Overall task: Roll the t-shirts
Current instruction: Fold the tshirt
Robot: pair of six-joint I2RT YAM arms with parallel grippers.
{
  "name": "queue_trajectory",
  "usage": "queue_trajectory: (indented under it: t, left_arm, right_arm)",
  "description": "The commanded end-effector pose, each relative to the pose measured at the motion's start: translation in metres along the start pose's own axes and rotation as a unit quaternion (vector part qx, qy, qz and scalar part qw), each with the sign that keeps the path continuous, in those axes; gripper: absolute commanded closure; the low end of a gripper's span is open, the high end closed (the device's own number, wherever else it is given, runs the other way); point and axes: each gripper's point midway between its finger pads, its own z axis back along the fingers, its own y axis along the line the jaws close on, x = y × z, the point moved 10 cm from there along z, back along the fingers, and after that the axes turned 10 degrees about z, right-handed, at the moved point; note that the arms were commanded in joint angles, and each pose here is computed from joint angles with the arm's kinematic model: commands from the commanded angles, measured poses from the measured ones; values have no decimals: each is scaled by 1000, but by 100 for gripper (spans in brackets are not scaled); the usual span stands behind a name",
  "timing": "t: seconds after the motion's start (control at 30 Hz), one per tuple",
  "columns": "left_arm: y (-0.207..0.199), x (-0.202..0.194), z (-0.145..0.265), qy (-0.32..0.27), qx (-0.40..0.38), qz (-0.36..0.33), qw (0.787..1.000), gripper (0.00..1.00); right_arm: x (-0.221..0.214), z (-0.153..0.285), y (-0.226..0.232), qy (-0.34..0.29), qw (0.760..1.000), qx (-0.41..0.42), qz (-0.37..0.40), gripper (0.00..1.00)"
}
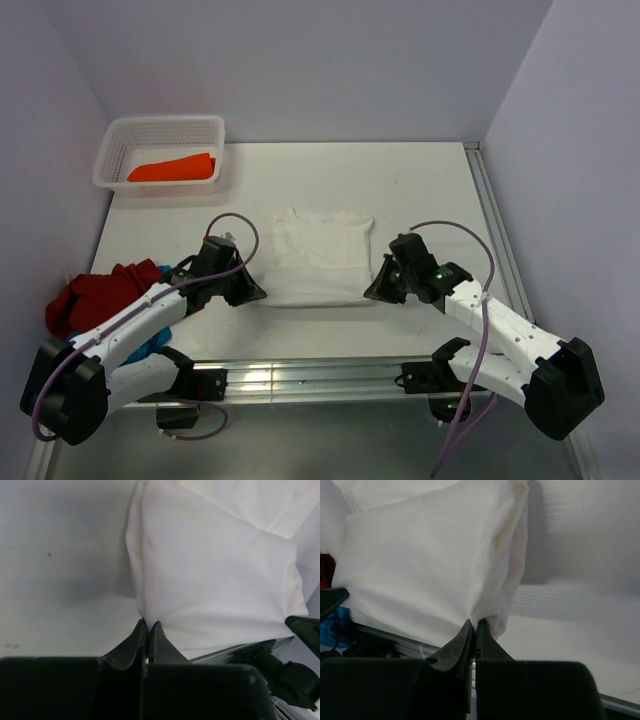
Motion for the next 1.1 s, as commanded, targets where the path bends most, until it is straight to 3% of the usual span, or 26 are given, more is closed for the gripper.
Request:
queue_trajectory:
  t: [0.0,0.17,0.57,0.77,1.07]
  left_arm:
    - [3,11,10,-7,42,27,999,100]
    - [-5,34,12,11,20,68,997,100]
    - [-28,85,-26,108,36,137,984,100]
    - [-21,109,-44,102,56,184,976,100]
    - [0,128,-78,103,77,228,965,100]
  right_arm:
    - [8,20,-9,24,999,-25,-13,100]
    - [42,29,-10,34,996,-61,-53,100]
    - [101,3,-24,119,979,-20,-164,100]
    - [122,-29,-48,142,960,-34,-238,100]
    - [143,-70,-62,137,954,-56,-260,100]
